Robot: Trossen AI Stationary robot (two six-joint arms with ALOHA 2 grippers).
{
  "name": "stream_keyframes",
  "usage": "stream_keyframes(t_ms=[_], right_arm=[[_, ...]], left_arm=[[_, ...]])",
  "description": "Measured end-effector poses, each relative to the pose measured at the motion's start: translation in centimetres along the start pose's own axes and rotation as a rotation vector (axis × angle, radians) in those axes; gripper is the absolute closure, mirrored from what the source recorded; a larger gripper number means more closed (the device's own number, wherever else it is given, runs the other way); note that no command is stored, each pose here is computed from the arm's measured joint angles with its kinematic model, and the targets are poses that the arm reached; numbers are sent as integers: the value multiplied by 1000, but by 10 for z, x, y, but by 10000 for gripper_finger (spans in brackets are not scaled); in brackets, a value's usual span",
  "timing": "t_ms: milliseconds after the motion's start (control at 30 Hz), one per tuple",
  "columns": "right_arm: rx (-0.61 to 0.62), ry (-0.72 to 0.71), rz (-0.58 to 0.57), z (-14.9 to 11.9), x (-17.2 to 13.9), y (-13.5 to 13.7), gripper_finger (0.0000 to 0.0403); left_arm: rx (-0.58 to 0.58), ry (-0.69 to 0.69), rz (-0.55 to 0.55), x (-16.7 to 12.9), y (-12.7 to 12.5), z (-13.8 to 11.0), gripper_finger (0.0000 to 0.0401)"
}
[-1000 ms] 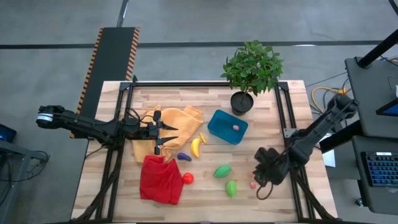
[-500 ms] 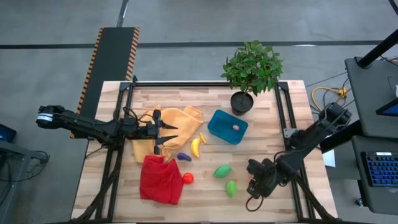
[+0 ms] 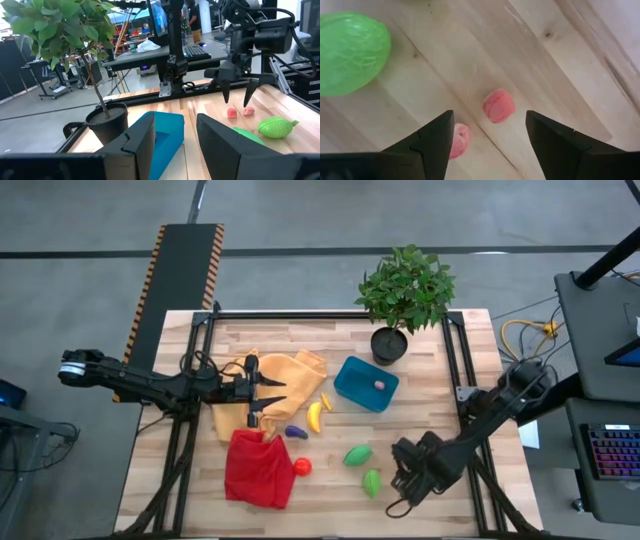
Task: Pick and placing Produce into tupperware
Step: Put the top pink peach into the blue bin
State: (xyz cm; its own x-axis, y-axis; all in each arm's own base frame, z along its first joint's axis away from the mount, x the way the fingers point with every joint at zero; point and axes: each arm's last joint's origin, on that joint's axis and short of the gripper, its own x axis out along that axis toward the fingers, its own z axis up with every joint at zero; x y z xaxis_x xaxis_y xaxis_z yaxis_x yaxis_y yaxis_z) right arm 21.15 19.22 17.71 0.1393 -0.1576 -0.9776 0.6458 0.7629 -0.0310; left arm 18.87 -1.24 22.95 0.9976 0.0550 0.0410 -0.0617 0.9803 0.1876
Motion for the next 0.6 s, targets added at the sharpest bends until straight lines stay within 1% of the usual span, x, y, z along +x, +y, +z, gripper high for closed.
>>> stream_keyframes(t_ms=[300,467,600], right_arm=[[-3,6,-63,-4,17,0,160],[26,7,-82,-6,26,-7,161],[29,0,-53,-8,33,-7,159]], left_arm=[[0,0,0,0,0,0,269],[0,1,0,0,0,0,269],[1,1,0,0,0,0,269]])
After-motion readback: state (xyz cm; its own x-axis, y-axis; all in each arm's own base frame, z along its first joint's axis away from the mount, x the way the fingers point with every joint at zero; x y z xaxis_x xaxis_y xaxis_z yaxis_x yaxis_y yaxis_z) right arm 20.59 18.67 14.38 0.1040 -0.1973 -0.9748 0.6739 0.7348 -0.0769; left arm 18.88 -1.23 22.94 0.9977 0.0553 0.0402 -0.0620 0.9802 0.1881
